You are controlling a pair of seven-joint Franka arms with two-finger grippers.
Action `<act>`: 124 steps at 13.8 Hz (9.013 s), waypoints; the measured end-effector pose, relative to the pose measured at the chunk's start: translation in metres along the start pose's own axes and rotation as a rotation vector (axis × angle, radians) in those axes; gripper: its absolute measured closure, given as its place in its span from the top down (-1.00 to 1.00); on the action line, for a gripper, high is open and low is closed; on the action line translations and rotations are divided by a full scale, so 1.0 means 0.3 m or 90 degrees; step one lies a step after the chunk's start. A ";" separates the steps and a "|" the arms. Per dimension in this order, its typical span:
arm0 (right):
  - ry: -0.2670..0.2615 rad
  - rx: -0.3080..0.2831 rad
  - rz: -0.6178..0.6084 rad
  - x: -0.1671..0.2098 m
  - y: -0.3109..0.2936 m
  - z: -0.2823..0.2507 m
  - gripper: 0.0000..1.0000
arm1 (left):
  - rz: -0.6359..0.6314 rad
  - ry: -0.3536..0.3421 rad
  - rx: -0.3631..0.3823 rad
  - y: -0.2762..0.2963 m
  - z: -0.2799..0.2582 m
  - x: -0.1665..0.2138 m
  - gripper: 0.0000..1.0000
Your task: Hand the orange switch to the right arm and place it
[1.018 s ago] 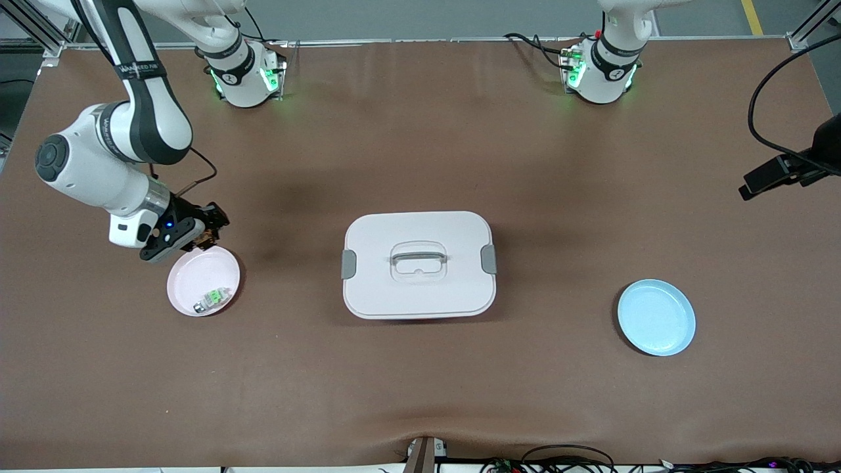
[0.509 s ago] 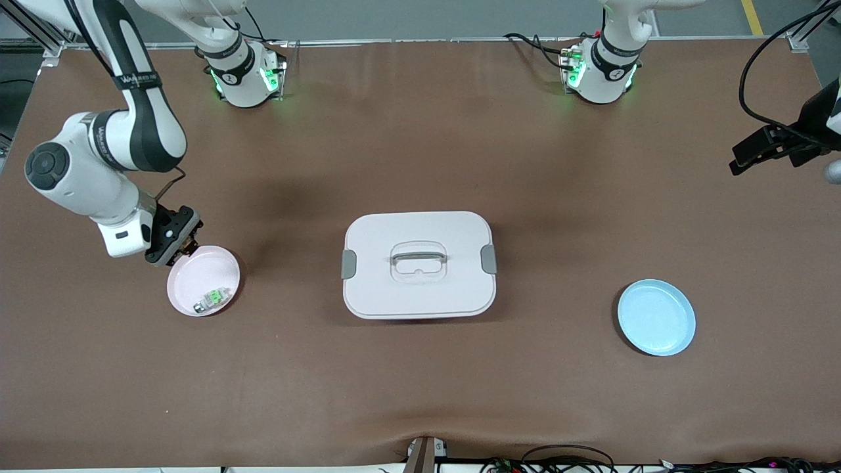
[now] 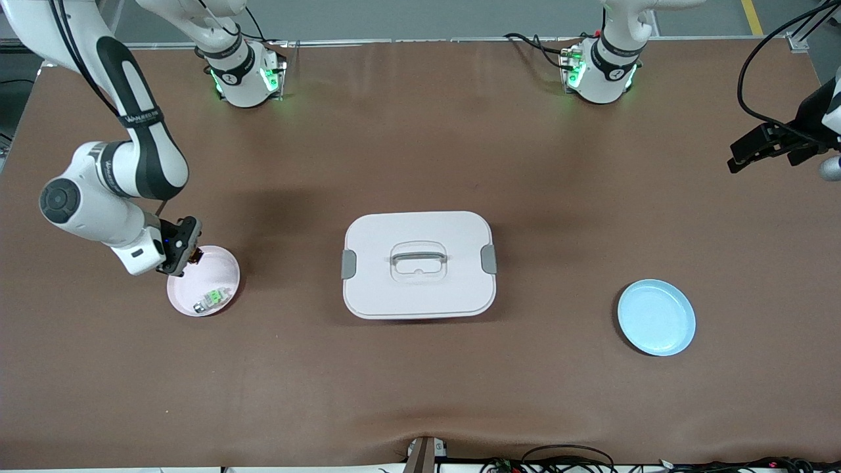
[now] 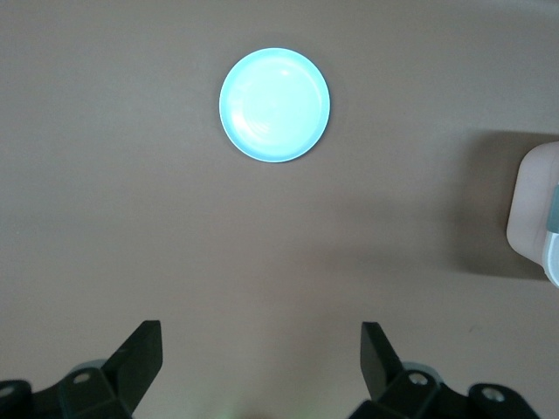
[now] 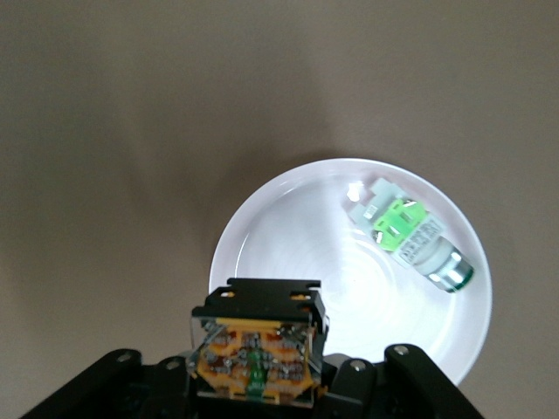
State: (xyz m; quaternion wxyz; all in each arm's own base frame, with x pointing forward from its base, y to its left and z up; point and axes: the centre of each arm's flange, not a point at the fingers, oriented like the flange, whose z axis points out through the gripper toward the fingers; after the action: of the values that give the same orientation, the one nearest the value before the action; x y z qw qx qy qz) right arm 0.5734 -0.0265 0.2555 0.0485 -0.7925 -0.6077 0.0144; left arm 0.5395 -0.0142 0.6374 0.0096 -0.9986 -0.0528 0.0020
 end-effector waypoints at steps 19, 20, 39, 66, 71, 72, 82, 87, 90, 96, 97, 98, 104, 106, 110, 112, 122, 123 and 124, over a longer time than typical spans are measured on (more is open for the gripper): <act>-0.055 0.040 -0.073 -0.075 0.150 0.257 -1.00 | 0.007 -0.007 0.001 -0.008 0.019 0.005 1.00; -0.055 0.042 -0.071 -0.082 0.152 0.265 -1.00 | 0.009 -0.006 0.001 -0.004 0.018 0.005 1.00; -0.057 0.064 -0.030 -0.080 0.152 0.266 1.00 | 0.061 -0.007 0.003 0.143 0.015 -0.022 1.00; -0.080 -0.024 0.725 0.179 0.098 -0.683 1.00 | 0.062 0.016 -0.001 0.145 -0.034 -0.022 1.00; -0.036 -0.061 0.817 0.127 0.125 -0.916 1.00 | 0.070 0.010 0.000 0.170 -0.016 -0.017 1.00; -0.023 -0.063 0.833 0.092 0.135 -0.943 1.00 | 0.070 0.009 0.000 0.170 -0.014 -0.016 1.00; 0.043 -0.053 0.878 -0.030 0.102 -1.127 1.00 | 0.070 -0.003 0.002 0.167 -0.009 -0.022 1.00; 0.023 -0.032 0.949 -0.016 0.008 -1.200 1.00 | 0.068 -0.010 0.004 0.160 -0.011 -0.029 1.00; 0.004 -0.017 0.967 -0.023 0.000 -1.182 1.00 | 0.067 -0.012 0.004 0.158 -0.016 -0.035 1.00; -0.005 -0.006 0.962 -0.008 -0.029 -1.148 1.00 | 0.066 -0.009 0.004 0.153 -0.029 -0.044 1.00; -0.005 -0.007 0.962 -0.008 -0.041 -1.142 1.00 | 0.066 -0.009 0.004 0.153 -0.029 -0.044 1.00; -0.005 -0.008 0.962 -0.009 -0.053 -1.139 1.00 | 0.066 -0.009 0.004 0.153 -0.029 -0.044 1.00; 0.015 -0.016 0.961 -0.007 -0.072 -1.153 1.00 | 0.065 -0.007 0.004 0.150 -0.035 -0.047 1.00; 0.014 -0.012 0.964 -0.011 -0.071 -1.143 1.00 | 0.065 -0.006 0.004 0.149 -0.037 -0.048 1.00; 0.025 -0.016 0.965 -0.012 -0.095 -1.148 1.00 | 0.065 -0.007 0.004 0.149 -0.036 -0.048 1.00; 0.032 -0.021 0.965 -0.014 -0.117 -1.170 1.00 | 0.065 -0.007 0.004 0.149 -0.036 -0.048 1.00; 0.047 -0.034 0.958 0.004 -0.141 -1.206 1.00 | 0.065 -0.010 0.004 0.149 -0.026 -0.048 1.00; 0.045 -0.033 0.953 0.017 -0.145 -1.205 1.00 | 0.065 -0.010 0.004 0.150 -0.026 -0.048 1.00; 0.041 -0.031 0.949 0.027 -0.149 -1.202 1.00 | 0.065 -0.010 0.004 0.150 -0.026 -0.048 1.00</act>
State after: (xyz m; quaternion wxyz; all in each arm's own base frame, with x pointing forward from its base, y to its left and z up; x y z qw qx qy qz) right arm 0.5619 -0.0286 0.6187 0.0261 -0.9953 0.0926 0.0071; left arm 0.5301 -0.0606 0.6445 0.0124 -0.9999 -0.0016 0.0101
